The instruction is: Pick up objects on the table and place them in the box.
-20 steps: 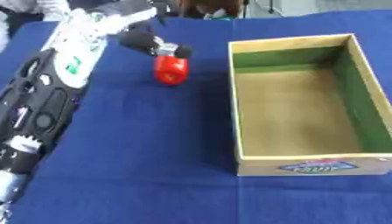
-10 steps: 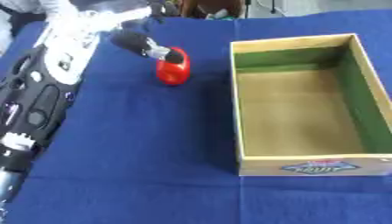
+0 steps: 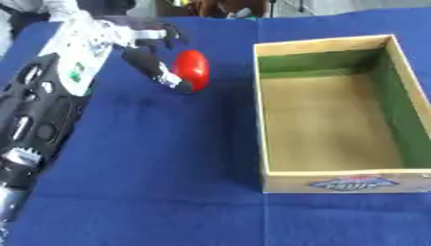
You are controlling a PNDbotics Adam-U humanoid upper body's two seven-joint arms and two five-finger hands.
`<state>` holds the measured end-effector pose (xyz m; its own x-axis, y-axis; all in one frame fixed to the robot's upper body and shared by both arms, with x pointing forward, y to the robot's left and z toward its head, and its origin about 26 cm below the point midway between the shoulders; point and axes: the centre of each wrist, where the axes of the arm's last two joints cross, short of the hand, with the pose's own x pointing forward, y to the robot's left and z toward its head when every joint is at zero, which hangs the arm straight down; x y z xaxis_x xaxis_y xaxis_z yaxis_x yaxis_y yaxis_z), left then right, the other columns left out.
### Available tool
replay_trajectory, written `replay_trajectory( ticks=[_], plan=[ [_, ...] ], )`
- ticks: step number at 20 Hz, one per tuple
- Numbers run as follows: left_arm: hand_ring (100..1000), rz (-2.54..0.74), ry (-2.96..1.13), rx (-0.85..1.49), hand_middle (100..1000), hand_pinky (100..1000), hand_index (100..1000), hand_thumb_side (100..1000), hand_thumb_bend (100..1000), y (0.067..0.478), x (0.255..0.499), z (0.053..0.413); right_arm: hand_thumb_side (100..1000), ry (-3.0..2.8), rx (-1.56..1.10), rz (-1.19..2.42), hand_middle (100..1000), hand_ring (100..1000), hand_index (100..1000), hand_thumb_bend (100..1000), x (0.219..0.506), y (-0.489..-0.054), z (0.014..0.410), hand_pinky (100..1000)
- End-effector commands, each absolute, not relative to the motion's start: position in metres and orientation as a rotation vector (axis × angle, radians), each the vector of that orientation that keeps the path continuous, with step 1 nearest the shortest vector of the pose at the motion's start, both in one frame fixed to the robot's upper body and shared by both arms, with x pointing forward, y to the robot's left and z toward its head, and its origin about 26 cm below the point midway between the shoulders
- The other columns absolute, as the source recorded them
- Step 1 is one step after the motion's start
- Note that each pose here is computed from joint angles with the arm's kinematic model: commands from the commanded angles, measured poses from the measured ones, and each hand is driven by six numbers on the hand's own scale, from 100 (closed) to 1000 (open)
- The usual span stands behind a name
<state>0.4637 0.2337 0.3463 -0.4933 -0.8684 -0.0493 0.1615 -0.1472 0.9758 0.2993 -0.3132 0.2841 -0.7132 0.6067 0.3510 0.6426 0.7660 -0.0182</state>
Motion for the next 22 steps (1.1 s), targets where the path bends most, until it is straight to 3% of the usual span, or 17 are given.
replay_trajectory(
  ticks=[1,13,22],
  plan=[
    [869,-1.725,-1.374,0.927,941,708,1000,679,736,0.234,0.462,0.36,855,-2.653,-0.966,-0.139,771,719,781,100,0.296,-0.313,0.292,712],
    [852,-1.611,-1.452,1.078,939,681,1000,707,724,0.239,0.47,0.355,854,-2.649,-0.956,-0.136,770,718,765,100,0.296,-0.313,0.291,714],
    [778,-1.62,-1.512,1.008,852,608,1000,673,756,0.236,0.472,0.351,836,-2.629,-0.966,-0.166,770,718,759,100,0.296,-0.313,0.291,712]
  ],
)
